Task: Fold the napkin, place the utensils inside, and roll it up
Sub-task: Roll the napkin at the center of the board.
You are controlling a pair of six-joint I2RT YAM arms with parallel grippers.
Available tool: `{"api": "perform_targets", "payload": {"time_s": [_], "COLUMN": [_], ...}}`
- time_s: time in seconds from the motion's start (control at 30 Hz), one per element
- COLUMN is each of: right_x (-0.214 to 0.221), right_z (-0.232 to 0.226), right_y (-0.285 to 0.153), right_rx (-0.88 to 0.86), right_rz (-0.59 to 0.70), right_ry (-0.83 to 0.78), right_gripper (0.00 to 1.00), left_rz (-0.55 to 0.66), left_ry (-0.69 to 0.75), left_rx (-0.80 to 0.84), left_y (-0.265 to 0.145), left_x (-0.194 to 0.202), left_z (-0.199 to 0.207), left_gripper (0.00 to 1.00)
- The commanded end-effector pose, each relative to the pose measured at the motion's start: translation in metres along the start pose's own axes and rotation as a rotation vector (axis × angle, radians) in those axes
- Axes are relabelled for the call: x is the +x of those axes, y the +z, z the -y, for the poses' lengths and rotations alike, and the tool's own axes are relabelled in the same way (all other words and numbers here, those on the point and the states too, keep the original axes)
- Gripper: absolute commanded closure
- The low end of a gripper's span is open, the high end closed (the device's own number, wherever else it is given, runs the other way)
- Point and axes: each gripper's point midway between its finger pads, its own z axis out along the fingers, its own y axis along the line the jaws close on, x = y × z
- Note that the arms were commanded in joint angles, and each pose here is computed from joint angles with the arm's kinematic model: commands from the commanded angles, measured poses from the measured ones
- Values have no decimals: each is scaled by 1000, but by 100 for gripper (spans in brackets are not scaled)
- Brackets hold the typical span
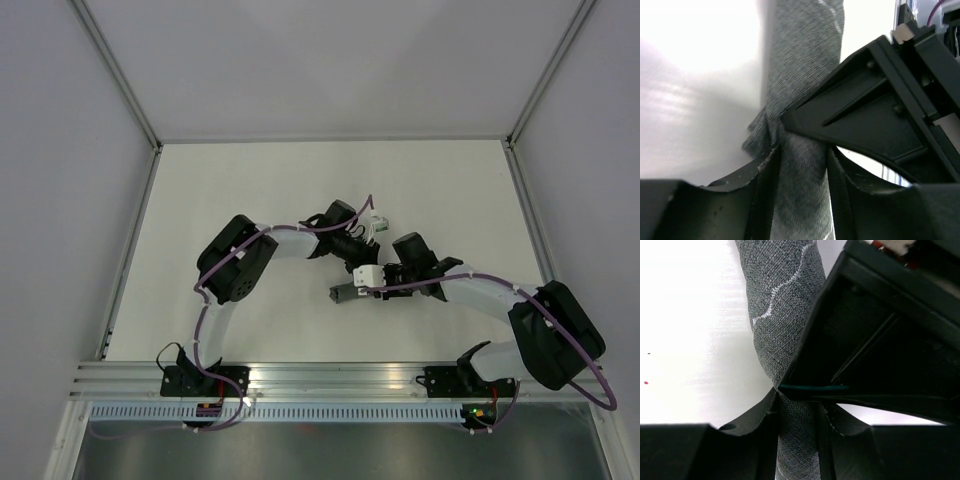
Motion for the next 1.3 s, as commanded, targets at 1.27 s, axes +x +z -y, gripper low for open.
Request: {"api": "perform_targets", "payload": {"time_s": [1.27], "right_x": [8], "right_z": [30], "right_y": [92], "right_rx": [-151], "right_rz": [-334], "right_ry": [960], "right_gripper": [100], "left_rz": [529], "left_ry": [-402], "left_rx": [-609], "left_y": [-245], "left_x": [-87], "left_z": [13], "left_gripper": [50]}}
